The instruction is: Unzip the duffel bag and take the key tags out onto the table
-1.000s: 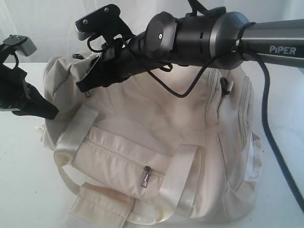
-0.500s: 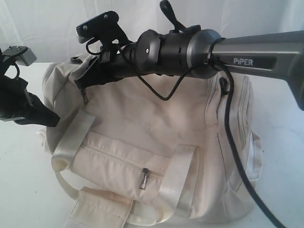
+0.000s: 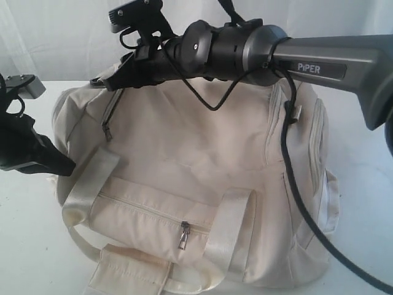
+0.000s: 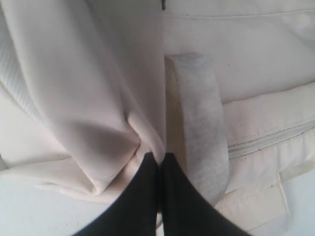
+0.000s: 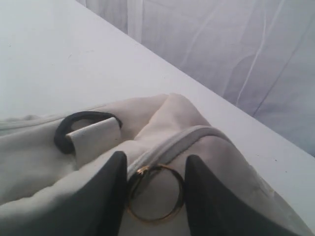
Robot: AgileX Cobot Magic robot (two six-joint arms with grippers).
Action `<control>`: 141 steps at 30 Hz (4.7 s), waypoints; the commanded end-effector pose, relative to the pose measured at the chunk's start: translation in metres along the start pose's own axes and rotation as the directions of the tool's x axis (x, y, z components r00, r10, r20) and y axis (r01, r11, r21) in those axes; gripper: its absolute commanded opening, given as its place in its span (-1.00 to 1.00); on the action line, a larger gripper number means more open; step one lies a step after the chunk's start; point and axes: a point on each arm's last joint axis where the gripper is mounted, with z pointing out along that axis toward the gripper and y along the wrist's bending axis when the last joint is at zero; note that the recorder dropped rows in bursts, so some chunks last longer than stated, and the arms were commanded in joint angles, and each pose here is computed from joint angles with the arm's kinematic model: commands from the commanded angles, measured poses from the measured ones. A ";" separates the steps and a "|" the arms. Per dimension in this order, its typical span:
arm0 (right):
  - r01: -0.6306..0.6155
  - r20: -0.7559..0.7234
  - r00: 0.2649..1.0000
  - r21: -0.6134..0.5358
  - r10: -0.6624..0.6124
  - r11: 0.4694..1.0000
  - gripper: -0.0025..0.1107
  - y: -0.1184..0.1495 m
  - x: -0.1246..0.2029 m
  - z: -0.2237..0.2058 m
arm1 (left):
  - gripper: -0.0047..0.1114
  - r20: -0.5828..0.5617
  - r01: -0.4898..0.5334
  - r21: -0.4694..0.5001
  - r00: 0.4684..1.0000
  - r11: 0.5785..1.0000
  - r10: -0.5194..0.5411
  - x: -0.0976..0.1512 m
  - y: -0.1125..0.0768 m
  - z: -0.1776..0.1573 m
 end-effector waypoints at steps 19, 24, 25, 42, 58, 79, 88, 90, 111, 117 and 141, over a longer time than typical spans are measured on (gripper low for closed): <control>-0.042 -0.016 0.999 0.020 0.042 0.999 -0.96 -0.025 0.002 0.015 | -0.92 -0.148 0.051 -0.035 0.987 0.998 -0.056 0.016 0.001 -0.003; -0.047 -0.049 0.998 -0.001 0.047 0.999 -0.96 -0.023 0.005 0.015 | -0.71 -0.099 0.018 -0.057 0.995 0.998 -0.023 0.000 0.002 -0.011; -0.049 -0.060 0.997 -0.008 0.048 0.999 -0.96 -0.022 0.006 0.015 | -0.62 -0.094 0.013 -0.057 0.995 0.998 -0.018 -0.002 0.002 -0.013; -0.073 -0.099 0.993 -0.093 0.064 0.993 -0.96 -0.016 -0.019 0.005 | 0.05 0.279 -0.269 -0.117 0.915 0.956 0.291 -0.083 -0.014 -0.049; -0.073 -0.060 0.996 -0.072 0.069 0.995 -0.96 -0.018 -0.023 0.005 | -0.92 0.181 -0.312 -0.096 0.928 0.945 0.324 -0.084 0.000 0.020; -0.073 0.021 0.997 -0.023 0.074 0.997 -0.96 -0.026 -0.017 0.037 | -0.92 -0.014 -0.316 -0.065 0.949 0.947 0.315 -0.065 -0.009 0.002; -0.071 0.006 0.997 -0.031 0.071 0.997 -0.96 -0.025 -0.016 0.037 | -0.92 -0.023 -0.316 -0.050 0.949 0.948 0.315 -0.064 -0.010 0.002; -0.059 -0.005 0.998 -0.032 0.059 0.998 -0.96 -0.025 -0.015 0.037 | -0.92 -0.031 -0.305 -0.054 0.952 0.951 0.303 -0.063 -0.009 0.002; -0.113 -0.114 0.987 -0.032 0.109 0.993 -0.96 -0.045 -0.012 0.024 | -0.92 -0.070 -0.280 -0.075 0.959 0.957 0.275 -0.060 -0.007 0.002; -0.116 -0.133 0.985 -0.037 0.110 0.993 -0.96 -0.046 -0.010 0.023 | -0.92 -0.088 -0.262 -0.073 0.963 0.962 0.255 -0.059 -0.006 0.002; -0.235 -0.236 0.945 -0.011 0.226 0.972 -0.96 -0.089 -0.008 -0.003 | -0.92 -0.189 -0.188 -0.041 0.966 0.981 0.177 -0.023 -0.016 -0.002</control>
